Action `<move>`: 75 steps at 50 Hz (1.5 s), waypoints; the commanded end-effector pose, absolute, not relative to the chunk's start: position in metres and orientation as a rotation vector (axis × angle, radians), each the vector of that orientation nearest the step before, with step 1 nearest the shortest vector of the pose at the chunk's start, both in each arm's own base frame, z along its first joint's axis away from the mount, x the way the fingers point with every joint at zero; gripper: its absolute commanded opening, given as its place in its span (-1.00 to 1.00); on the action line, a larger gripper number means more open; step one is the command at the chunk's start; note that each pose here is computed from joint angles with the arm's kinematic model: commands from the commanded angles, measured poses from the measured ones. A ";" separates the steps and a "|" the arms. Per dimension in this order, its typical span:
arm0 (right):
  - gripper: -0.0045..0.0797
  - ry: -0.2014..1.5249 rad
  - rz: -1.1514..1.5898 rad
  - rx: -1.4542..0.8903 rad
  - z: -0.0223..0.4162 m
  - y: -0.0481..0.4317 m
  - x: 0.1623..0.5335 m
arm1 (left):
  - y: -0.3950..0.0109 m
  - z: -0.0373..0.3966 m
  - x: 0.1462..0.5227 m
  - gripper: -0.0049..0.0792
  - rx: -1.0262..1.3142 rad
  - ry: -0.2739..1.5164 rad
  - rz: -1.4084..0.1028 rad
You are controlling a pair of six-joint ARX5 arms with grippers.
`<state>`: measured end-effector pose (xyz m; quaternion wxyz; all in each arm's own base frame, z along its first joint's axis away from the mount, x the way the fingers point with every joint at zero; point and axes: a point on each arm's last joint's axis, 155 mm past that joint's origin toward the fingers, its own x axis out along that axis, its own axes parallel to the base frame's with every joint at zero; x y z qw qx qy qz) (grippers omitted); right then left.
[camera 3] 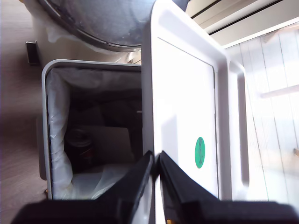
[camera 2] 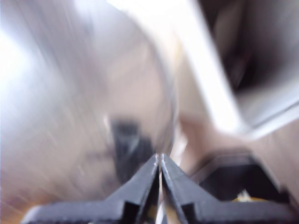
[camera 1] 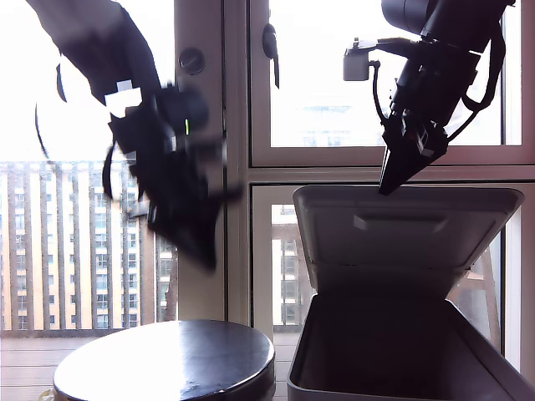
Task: First open the recycling bin's lid, then pick the cardboard sleeve and place it inside the bin before closing the lid
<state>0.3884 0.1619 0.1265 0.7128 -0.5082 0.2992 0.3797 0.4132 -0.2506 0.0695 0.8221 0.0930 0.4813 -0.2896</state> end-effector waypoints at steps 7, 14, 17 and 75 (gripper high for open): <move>-0.92 0.678 0.863 -1.109 0.129 0.161 0.385 | -0.253 0.129 0.411 -0.93 0.188 0.893 -0.640; -0.92 0.743 0.902 -1.102 0.111 0.159 0.378 | -0.252 0.164 0.407 -0.93 0.174 0.819 -0.652; -0.92 0.760 0.919 -1.097 0.105 0.160 0.376 | -0.252 0.176 0.404 -0.93 0.167 0.795 -0.662; -0.92 1.095 0.987 -0.825 0.029 0.166 0.340 | -0.254 0.199 0.372 -0.93 0.131 0.811 -0.747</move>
